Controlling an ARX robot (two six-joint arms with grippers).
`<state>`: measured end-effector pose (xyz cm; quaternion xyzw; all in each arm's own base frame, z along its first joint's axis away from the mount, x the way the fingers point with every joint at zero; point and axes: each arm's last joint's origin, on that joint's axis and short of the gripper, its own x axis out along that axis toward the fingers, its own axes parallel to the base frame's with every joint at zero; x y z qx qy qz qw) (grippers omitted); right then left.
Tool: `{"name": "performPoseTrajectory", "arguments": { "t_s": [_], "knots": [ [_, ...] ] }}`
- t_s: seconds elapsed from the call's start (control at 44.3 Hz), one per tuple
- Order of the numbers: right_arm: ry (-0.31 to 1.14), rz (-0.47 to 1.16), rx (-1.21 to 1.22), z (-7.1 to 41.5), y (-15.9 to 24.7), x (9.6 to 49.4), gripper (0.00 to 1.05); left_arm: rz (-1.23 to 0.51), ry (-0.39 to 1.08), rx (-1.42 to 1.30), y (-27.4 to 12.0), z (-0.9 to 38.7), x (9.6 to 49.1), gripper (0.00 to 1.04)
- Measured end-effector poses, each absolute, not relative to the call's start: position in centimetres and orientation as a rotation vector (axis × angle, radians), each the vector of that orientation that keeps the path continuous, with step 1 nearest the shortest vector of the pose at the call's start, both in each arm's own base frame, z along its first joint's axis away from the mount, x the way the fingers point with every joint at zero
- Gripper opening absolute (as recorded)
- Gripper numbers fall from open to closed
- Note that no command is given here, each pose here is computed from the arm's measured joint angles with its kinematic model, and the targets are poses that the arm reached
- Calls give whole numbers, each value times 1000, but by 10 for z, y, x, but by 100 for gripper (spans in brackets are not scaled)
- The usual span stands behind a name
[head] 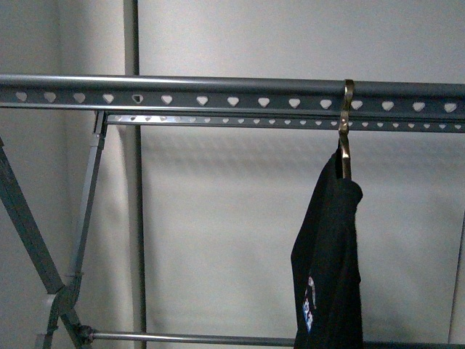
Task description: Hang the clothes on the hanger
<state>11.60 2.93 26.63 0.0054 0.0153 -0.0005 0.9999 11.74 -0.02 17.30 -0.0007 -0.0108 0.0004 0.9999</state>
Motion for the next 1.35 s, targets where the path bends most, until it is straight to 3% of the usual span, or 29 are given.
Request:
{"name": "performPoseTrajectory", "arguments": {
  "t_s": [0.068,0.316,1.263,1.331,1.353],
  "knots": [
    [2,11,10,242,25,99,53,0,-26,-1,0,173,115,4],
    [1,15,1,208,12,97,1,-1,-23,-2,0,173,109,4],
    [2,2,0,165,0,98,2,0,-16,-2,0,170,97,4],
    [2,2,0,165,0,98,13,0,-16,-3,0,170,97,4],
    [1,2,0,165,0,98,18,0,-16,-2,0,170,97,9]
  ]
}}
